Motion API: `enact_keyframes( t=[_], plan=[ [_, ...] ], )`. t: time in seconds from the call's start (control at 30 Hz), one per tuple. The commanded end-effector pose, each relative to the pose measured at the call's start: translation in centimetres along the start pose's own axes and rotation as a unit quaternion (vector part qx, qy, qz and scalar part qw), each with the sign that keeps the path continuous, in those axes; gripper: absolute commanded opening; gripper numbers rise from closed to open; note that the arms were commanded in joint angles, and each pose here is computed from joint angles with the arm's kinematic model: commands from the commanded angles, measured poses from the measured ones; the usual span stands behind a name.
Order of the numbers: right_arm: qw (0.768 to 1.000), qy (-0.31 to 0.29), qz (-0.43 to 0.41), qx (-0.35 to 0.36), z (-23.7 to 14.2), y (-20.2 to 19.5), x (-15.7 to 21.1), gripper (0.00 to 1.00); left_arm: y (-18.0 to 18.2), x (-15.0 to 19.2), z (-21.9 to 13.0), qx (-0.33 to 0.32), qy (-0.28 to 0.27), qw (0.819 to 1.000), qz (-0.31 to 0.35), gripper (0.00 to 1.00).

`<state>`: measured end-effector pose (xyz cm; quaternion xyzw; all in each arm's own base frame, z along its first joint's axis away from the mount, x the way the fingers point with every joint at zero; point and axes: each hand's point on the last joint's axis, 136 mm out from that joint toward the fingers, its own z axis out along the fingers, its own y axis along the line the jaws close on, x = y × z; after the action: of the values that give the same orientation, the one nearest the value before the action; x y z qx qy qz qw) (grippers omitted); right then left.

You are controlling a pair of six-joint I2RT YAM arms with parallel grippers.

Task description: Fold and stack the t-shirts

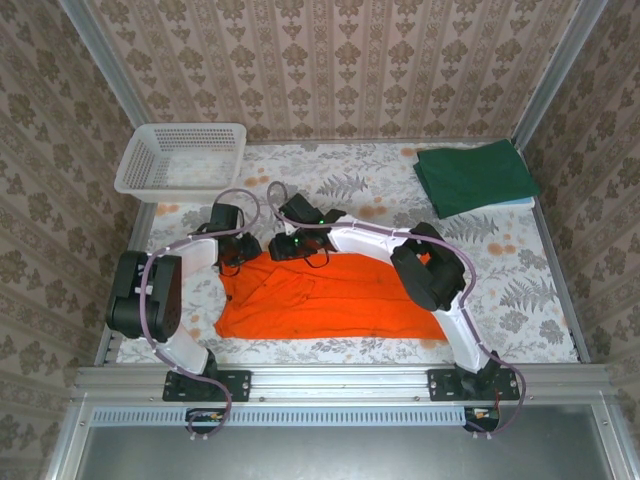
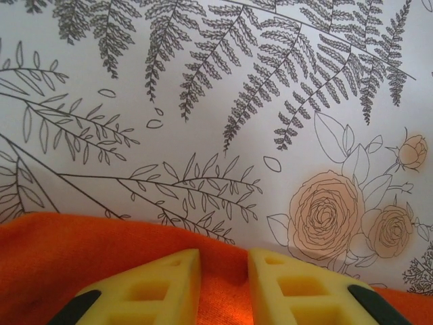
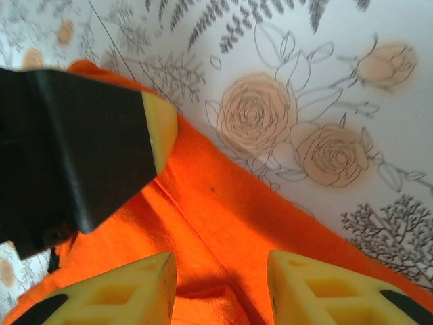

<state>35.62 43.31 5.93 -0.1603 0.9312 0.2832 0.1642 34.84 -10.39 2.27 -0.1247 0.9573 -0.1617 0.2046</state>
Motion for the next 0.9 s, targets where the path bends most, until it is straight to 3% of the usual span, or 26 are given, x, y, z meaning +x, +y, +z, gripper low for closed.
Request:
enact_keyframes(
  t=[0.0,0.3,0.57,0.73,0.87],
  plan=[
    [0.999,0.036,-0.015,0.006,0.6,0.1,1.5,0.42,0.5,0.7,0.8,-0.006,0.019,1.0,-0.009,0.26],
    [0.998,0.058,-0.022,0.001,1.5,0.3,2.4,0.4,1.0,0.4,0.7,-0.017,0.015,1.0,-0.008,0.26],
    [0.997,0.064,-0.035,-0.005,1.5,1.1,2.6,0.28,1.1,0.4,0.7,-0.02,0.016,1.0,-0.008,0.26],
    [0.996,0.067,-0.049,-0.012,1.0,1.7,2.9,0.16,1.2,0.4,0.7,-0.022,0.016,1.0,-0.007,0.26],
    [0.996,0.072,-0.052,-0.013,1.0,1.7,3.2,0.15,1.3,0.4,0.7,-0.025,0.016,1.0,-0.006,0.26]
  ],
)
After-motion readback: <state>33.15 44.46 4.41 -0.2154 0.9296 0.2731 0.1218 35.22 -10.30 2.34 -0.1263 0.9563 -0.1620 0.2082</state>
